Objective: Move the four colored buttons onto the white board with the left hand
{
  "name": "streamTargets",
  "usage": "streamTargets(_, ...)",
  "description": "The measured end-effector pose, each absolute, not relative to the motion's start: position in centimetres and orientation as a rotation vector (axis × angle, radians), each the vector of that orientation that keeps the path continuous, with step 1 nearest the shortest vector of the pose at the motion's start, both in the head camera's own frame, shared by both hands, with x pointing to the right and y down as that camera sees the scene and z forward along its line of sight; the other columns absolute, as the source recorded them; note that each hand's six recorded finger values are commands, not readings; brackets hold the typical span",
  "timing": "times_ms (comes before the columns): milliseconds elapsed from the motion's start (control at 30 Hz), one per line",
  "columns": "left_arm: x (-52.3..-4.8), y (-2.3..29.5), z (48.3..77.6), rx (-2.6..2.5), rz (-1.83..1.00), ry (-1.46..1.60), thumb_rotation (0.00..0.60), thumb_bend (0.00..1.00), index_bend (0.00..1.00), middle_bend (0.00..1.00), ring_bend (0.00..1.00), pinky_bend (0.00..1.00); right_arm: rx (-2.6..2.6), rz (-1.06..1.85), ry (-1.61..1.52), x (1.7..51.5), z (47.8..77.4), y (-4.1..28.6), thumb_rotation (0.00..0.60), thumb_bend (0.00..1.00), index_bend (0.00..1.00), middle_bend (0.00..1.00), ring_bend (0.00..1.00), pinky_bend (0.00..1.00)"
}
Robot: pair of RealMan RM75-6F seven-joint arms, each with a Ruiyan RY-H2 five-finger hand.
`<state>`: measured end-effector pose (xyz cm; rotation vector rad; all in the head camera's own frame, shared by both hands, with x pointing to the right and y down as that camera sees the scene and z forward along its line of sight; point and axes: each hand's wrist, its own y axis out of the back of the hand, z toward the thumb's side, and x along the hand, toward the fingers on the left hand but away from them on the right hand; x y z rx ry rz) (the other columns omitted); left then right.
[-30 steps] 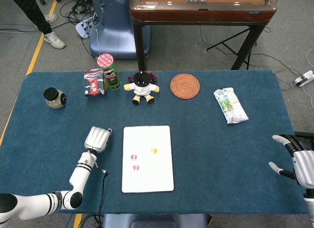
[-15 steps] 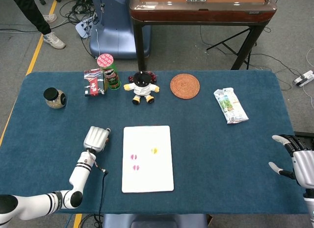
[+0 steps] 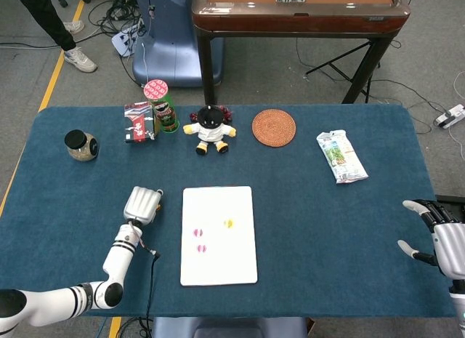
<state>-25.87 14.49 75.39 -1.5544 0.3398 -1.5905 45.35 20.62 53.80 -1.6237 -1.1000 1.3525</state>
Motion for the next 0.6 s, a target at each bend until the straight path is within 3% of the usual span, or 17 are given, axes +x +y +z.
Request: streamTargets(600,-25.58,14.35,75.39,-1.531,-1.609,0.310,0.600,0.32,0.52,1.00,1.00,1.00,-1.626,1.350,-1.102,45.39,53.74,20.61,0.600,0.00,0.25,0.26,0.20,0.35)
